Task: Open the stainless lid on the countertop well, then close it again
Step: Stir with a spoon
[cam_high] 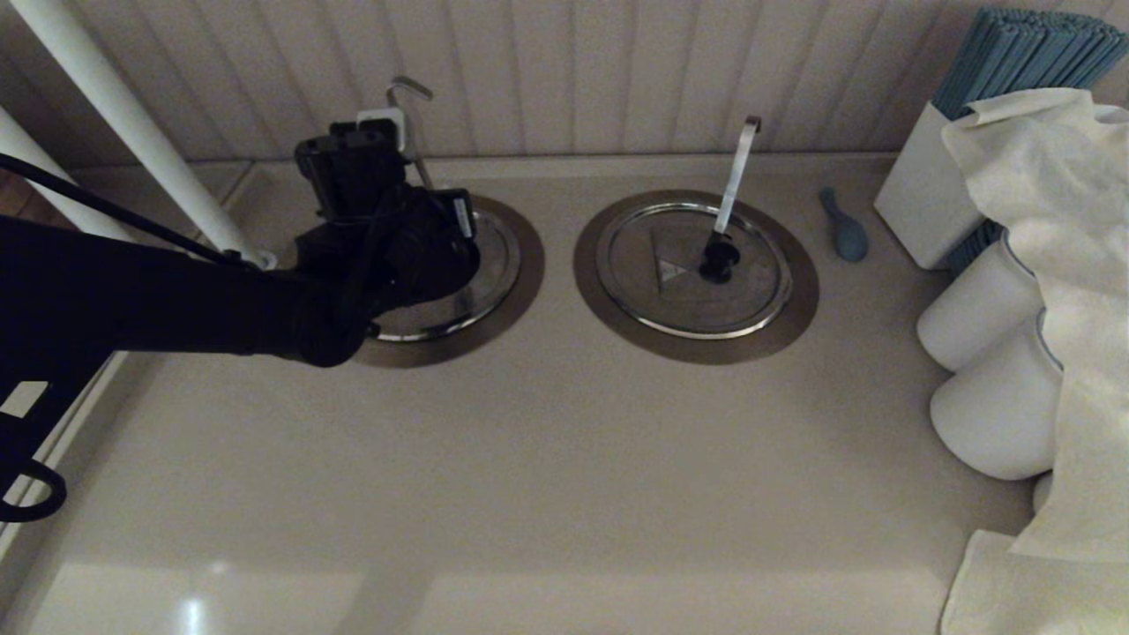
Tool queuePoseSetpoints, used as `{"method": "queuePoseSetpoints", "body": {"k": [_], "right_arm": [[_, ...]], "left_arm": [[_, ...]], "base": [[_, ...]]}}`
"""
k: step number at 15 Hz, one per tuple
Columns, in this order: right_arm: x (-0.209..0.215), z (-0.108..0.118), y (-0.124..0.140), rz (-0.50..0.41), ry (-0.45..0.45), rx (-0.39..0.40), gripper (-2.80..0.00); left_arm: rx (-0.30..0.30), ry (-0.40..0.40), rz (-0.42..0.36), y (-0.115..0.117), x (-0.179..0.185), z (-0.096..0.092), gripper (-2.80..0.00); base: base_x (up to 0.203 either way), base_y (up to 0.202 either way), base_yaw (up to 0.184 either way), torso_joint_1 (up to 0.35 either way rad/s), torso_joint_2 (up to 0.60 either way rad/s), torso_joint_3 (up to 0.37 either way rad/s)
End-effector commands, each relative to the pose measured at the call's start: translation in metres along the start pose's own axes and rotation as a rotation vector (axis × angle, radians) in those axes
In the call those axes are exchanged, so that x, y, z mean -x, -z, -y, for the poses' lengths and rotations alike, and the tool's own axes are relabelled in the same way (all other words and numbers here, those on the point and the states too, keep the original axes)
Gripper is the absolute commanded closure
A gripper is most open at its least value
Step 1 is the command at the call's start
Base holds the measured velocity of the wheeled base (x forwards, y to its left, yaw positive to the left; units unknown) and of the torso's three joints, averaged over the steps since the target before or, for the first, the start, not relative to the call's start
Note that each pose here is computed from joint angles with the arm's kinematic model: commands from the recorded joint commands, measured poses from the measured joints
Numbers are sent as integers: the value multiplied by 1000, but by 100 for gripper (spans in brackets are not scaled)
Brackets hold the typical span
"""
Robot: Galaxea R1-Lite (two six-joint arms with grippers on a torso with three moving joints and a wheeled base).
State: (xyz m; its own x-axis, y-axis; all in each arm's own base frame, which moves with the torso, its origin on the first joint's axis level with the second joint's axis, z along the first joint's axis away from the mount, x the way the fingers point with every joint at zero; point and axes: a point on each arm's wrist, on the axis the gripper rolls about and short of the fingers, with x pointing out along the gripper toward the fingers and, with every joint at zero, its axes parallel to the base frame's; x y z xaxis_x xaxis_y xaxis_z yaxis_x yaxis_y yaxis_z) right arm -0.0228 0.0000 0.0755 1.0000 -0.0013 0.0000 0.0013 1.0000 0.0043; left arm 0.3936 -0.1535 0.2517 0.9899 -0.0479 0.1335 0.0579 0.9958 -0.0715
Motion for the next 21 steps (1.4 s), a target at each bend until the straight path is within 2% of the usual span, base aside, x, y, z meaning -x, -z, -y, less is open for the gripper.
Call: {"method": "queuePoseSetpoints", "body": {"k": [1, 20, 21], "right_arm": [[0, 0, 0, 0, 0, 0, 0], [0, 0, 0, -1, 0, 0, 0], [0, 0, 0, 0, 0, 1, 0]], "left_arm": [[-5, 9, -14, 4, 2, 1, 0], [-9, 23, -32, 10, -3, 2, 0], [-10, 24, -34, 11, -3, 2, -280]], "base": [[0, 0, 0, 0, 0, 0], [0, 0, 0, 0, 0, 0], [0, 0, 0, 0, 0, 0]]}}
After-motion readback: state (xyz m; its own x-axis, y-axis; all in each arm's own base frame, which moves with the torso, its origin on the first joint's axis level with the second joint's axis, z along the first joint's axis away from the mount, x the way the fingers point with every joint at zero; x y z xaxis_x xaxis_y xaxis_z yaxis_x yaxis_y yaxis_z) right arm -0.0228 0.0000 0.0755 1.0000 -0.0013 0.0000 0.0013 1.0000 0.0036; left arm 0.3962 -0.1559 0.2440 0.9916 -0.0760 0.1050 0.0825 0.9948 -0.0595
